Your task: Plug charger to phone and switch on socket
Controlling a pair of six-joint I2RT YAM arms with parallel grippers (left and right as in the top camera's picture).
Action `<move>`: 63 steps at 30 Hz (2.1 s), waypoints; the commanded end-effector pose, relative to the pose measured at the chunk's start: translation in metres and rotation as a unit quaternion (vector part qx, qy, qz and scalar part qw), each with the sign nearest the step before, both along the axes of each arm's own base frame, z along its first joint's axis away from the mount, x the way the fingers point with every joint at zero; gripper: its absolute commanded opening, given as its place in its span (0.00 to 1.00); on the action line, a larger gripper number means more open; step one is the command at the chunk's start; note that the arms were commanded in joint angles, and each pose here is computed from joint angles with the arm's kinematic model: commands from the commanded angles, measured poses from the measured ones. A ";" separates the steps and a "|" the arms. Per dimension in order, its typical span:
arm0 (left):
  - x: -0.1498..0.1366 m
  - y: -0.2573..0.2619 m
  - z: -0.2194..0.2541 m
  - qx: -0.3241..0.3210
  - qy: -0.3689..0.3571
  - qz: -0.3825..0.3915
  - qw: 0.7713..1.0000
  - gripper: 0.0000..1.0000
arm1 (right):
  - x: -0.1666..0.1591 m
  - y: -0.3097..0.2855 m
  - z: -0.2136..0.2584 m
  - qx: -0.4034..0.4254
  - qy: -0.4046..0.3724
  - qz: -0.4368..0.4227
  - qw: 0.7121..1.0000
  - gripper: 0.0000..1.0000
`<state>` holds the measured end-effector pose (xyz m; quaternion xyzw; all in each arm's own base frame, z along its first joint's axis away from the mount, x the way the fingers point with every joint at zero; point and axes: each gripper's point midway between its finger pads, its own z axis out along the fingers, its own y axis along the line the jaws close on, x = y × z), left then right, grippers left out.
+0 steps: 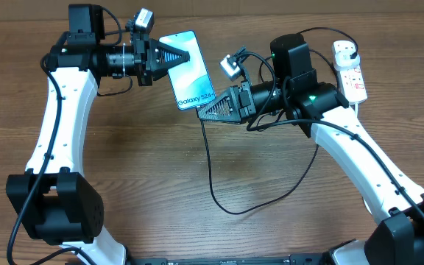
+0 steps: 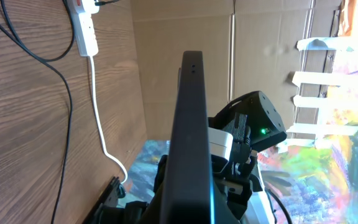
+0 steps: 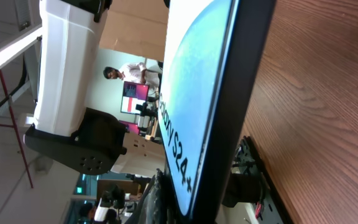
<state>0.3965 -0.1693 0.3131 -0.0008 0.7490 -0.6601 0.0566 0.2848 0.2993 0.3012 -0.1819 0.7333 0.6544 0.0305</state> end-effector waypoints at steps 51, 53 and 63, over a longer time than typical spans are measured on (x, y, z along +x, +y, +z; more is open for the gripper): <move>-0.022 -0.020 0.017 -0.040 -0.009 -0.053 0.998 0.04 | 0.028 -0.001 0.011 -0.012 -0.059 -0.066 0.996 0.04; -0.022 -0.020 0.017 -0.040 -0.009 -0.053 0.998 0.04 | 0.028 -0.001 0.012 -0.011 -0.060 -0.066 0.996 0.04; -0.019 -0.020 0.013 -0.029 -0.010 -0.045 0.999 0.04 | 0.025 -0.001 0.009 -0.016 -0.049 -0.064 0.997 0.33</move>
